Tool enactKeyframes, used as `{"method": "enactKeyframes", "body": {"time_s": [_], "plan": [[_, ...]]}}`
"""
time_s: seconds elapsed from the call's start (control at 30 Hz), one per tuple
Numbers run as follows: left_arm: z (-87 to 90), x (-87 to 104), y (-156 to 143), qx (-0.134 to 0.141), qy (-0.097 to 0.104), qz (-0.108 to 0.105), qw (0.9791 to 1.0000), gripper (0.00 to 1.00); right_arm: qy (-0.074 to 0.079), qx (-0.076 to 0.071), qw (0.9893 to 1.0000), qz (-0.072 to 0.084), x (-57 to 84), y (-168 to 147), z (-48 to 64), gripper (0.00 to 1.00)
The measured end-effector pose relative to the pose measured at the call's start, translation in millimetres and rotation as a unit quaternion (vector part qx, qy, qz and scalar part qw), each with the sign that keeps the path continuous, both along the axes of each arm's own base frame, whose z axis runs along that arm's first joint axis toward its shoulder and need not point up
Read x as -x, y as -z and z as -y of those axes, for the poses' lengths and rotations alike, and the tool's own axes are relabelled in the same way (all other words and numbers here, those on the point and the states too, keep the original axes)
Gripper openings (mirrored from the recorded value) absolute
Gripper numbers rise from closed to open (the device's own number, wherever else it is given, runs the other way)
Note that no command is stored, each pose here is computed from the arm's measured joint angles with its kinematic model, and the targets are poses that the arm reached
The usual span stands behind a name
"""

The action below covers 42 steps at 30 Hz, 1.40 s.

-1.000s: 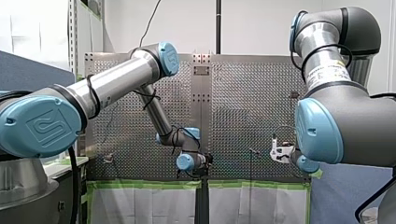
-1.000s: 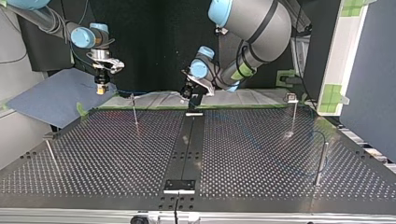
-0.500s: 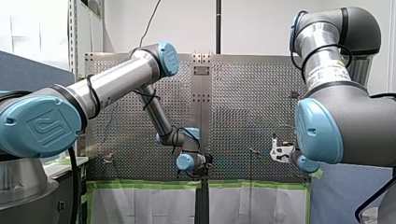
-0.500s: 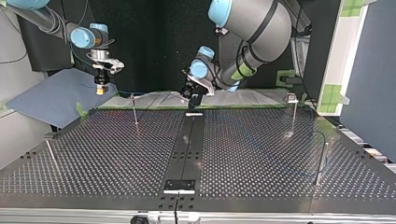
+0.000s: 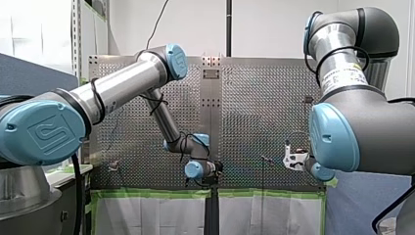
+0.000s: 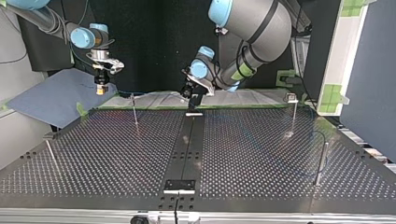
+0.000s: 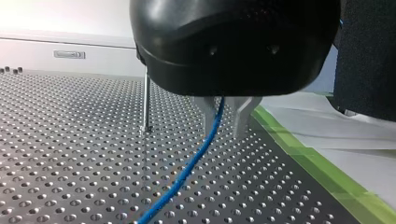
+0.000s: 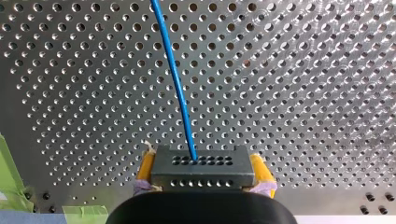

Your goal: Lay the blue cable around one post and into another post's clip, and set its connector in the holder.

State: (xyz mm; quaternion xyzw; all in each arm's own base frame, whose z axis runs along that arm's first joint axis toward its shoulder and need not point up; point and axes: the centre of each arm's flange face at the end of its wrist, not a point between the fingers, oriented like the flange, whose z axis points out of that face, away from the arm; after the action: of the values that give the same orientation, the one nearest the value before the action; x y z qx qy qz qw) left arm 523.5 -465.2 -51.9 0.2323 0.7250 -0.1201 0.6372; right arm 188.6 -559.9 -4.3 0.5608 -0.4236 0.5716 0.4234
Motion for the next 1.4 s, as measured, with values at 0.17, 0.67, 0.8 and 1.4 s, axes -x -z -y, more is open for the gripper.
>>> {"method": "enactKeyframes", "body": {"time_s": [0.17,0.67,0.8,1.4], "plan": [[0.3,0.0,0,0.000,0.003,0.000,1.0000,0.04,0.000,-0.001,1.0000,0.000,0.0,0,-0.1,0.00],[1.4,1.3,1,0.000,0.007,-0.002,1.0000,0.01,0.000,-0.001,1.0000,-0.001,0.0,0,-0.3,0.00],[3.9,3.7,1,0.000,0.010,-0.002,1.0000,0.01,0.000,-0.002,1.0000,-0.001,0.0,0,-0.5,0.00],[31.2,21.0,-4,0.024,0.031,-0.008,0.9992,0.01,0.001,-0.005,1.0000,-0.002,0.7,1,-1.1,0.00]]}}
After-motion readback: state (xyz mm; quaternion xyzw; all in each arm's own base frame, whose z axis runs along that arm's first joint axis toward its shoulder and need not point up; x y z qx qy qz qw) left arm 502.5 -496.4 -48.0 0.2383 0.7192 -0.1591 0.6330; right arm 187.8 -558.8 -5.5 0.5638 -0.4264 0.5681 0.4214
